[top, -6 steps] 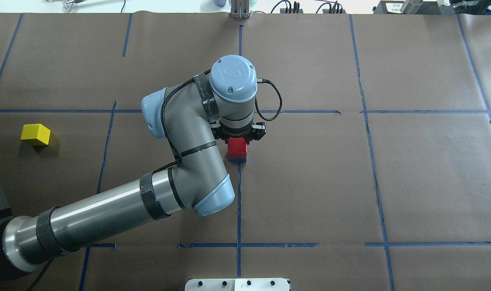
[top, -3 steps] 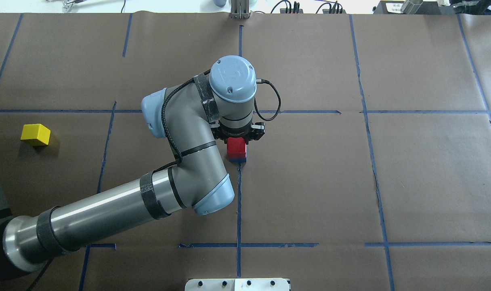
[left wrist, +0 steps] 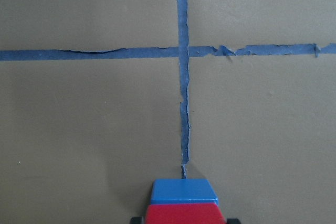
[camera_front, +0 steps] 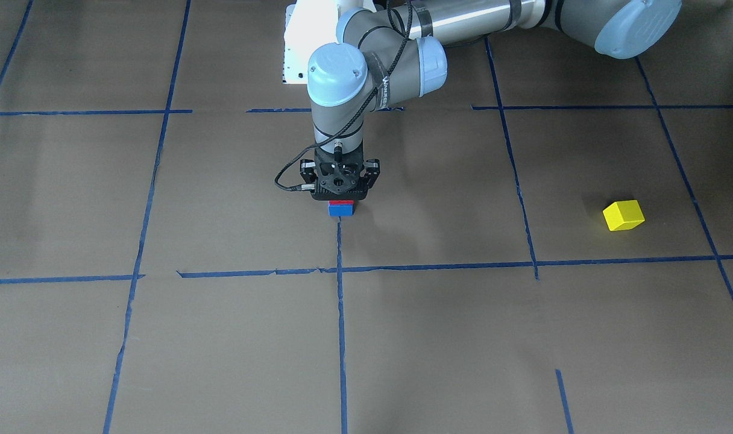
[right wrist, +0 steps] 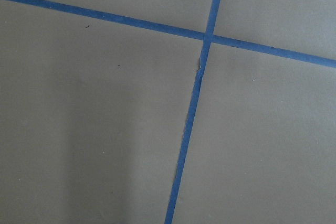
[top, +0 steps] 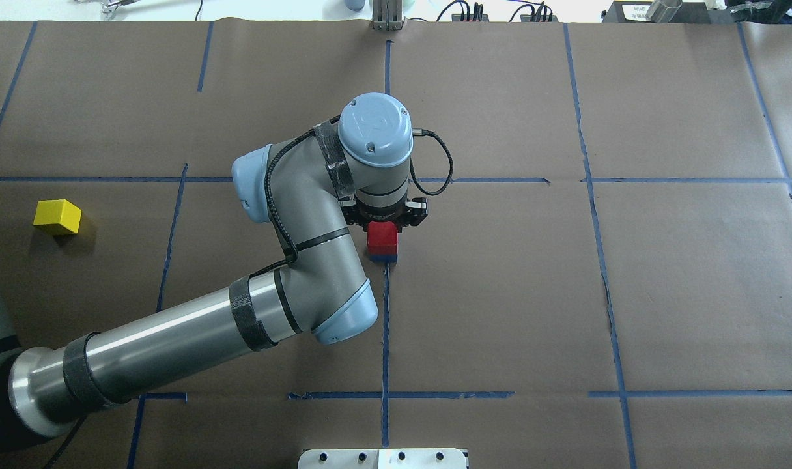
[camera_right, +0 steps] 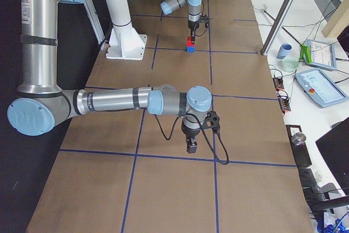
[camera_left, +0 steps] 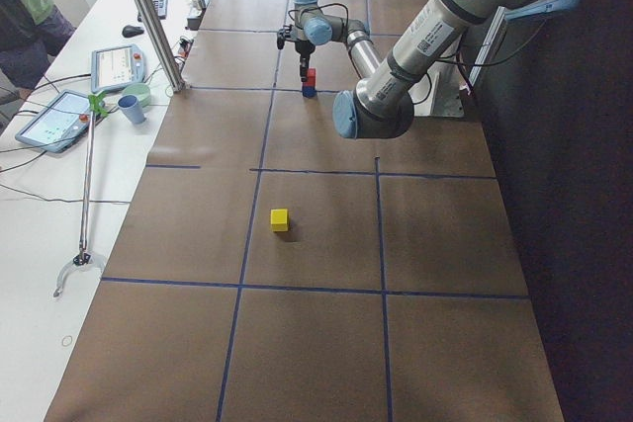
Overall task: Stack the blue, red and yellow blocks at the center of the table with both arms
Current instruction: 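Lower the red cube onto the blue cube and open the left gripper, then raise the left gripper and move it over the yellow cube, then lower the left gripper onto the yellow cube and close on it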
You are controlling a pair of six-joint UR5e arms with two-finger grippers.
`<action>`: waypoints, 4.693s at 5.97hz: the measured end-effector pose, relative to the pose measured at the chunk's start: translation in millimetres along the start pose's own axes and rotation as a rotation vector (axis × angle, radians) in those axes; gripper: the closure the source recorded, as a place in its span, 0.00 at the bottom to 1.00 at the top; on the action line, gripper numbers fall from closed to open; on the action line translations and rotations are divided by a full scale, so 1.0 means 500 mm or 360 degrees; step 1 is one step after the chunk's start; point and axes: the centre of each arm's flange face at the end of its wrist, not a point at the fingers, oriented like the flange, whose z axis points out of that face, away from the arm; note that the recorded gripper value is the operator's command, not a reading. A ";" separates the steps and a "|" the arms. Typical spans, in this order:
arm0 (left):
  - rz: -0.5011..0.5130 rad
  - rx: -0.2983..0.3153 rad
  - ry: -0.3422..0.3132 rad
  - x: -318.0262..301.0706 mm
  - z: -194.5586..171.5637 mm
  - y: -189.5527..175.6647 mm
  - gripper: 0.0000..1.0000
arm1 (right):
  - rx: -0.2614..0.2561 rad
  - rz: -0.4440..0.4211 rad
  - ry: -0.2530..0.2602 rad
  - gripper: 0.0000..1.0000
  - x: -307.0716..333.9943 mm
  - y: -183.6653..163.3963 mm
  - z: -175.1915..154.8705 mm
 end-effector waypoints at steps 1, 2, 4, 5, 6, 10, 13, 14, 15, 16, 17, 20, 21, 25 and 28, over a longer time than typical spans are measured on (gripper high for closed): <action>0.0009 -0.0005 -0.0003 -0.001 0.004 0.002 0.00 | 0.0001 -0.0001 0.0000 0.00 0.000 0.000 0.000; 0.0026 0.0002 0.0010 0.002 -0.003 0.001 0.00 | 0.0000 0.0000 0.0000 0.00 0.000 0.000 0.000; 0.0039 0.0014 0.0046 0.003 -0.026 -0.003 0.00 | -0.0002 0.0004 0.0000 0.00 0.001 0.000 0.001; 0.0027 0.0000 0.0095 -0.015 -0.065 -0.021 0.00 | -0.0003 0.0005 0.0000 0.00 0.001 0.000 0.001; 0.0040 -0.0020 0.0147 -0.068 -0.104 -0.044 0.00 | -0.0002 0.0006 0.0000 0.00 0.001 0.000 0.001; 0.0215 0.0018 0.0006 -0.499 -0.107 -0.138 0.00 | -0.0003 0.0007 -0.0001 0.00 0.001 0.001 0.002; 0.0023 0.0038 -0.0135 -0.997 -0.087 -0.161 0.00 | 0.0001 0.0004 -0.0002 0.00 0.000 0.001 0.001; 0.0006 0.0039 -0.0119 -1.127 -0.064 -0.114 0.00 | 0.0001 0.0004 -0.0002 0.00 0.000 0.001 0.001; -0.0015 0.0058 -0.0094 -1.215 -0.032 -0.066 0.00 | 0.0001 0.0004 -0.0002 0.00 0.000 0.001 0.001; -0.0073 0.0095 -0.0056 -1.255 -0.008 -0.043 0.00 | 0.0002 0.0003 -0.0002 0.00 0.000 0.001 0.001; -0.0148 0.0122 -0.0021 -1.256 0.003 -0.038 0.00 | 0.0002 0.0003 -0.0002 0.00 0.000 0.001 0.001; -0.0218 0.0098 0.0046 -1.156 0.040 -0.050 0.00 | -0.0002 0.0005 -0.0003 0.00 0.002 0.001 0.003; -0.0205 0.0074 0.0043 -1.144 0.056 -0.043 0.00 | -0.0001 0.0004 -0.0003 0.00 0.001 0.000 0.002; -0.0194 -0.0037 0.0138 -1.130 0.049 -0.027 0.00 | 0.0002 0.0001 -0.0002 0.00 0.000 0.000 0.001; -0.0189 -0.0001 0.0127 -1.167 0.030 -0.044 0.00 | 0.0000 0.0003 -0.0001 0.00 0.001 0.000 0.001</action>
